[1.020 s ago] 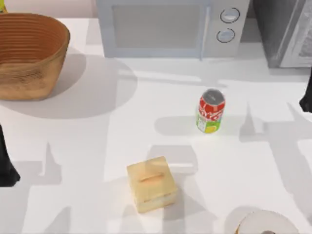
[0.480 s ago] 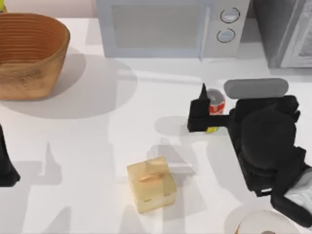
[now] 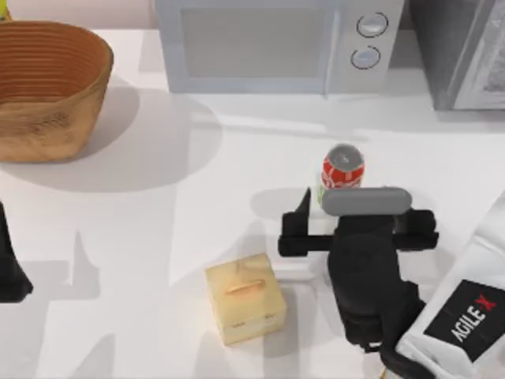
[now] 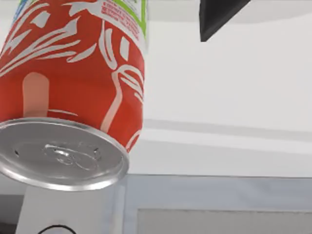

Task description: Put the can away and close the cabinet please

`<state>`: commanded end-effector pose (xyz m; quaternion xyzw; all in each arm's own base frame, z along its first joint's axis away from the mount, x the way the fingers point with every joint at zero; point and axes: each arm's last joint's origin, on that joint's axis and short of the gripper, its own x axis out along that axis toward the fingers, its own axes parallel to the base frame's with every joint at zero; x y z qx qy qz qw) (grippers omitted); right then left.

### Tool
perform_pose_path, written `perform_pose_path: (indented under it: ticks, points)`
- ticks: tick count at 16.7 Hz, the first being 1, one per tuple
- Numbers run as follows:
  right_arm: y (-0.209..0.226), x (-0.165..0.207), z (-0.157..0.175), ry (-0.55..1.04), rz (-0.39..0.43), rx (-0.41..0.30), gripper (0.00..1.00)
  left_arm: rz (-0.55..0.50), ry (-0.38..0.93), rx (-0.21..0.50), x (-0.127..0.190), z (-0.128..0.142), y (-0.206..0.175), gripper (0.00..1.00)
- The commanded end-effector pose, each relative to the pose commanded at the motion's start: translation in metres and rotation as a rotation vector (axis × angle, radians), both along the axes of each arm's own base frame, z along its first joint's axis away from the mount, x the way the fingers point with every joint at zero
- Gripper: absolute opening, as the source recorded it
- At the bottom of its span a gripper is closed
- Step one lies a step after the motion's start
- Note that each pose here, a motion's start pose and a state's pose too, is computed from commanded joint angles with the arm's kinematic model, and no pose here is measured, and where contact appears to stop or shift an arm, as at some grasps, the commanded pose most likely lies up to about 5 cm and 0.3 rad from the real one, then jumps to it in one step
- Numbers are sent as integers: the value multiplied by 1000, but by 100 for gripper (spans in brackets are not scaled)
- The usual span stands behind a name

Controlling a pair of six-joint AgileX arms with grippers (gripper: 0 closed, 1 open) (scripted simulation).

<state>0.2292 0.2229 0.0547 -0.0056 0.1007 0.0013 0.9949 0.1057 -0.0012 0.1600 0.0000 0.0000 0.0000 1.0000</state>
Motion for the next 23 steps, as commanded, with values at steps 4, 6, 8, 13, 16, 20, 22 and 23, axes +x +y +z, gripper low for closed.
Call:
perform_pose_path:
  ticks: [4,6,8,13,16,20,22,23]
  points:
    - [2,0,-8,-7,-13,9,100,0,0,0,0,0,0,100]
    - [2,0,-8,-7,-13,9,100,0,0,0,0,0,0,100]
    - [2,3,-2,-19,-16,22,100,0,0,0,0,0,0,100]
    - [3,24,7,-11,-12,8,100,0,0,0,0,0,0,100]
    - [2,45,6,-12,-14,9,100,0,0,0,0,0,0,100]
    - [1,60,-10,-10,-15,9,100,0,0,0,0,0,0,100]
    - [1,59,-18,-8,-14,9,100,0,0,0,0,0,0,100]
    - [1,59,-20,-8,-13,9,100,0,0,0,0,0,0,100]
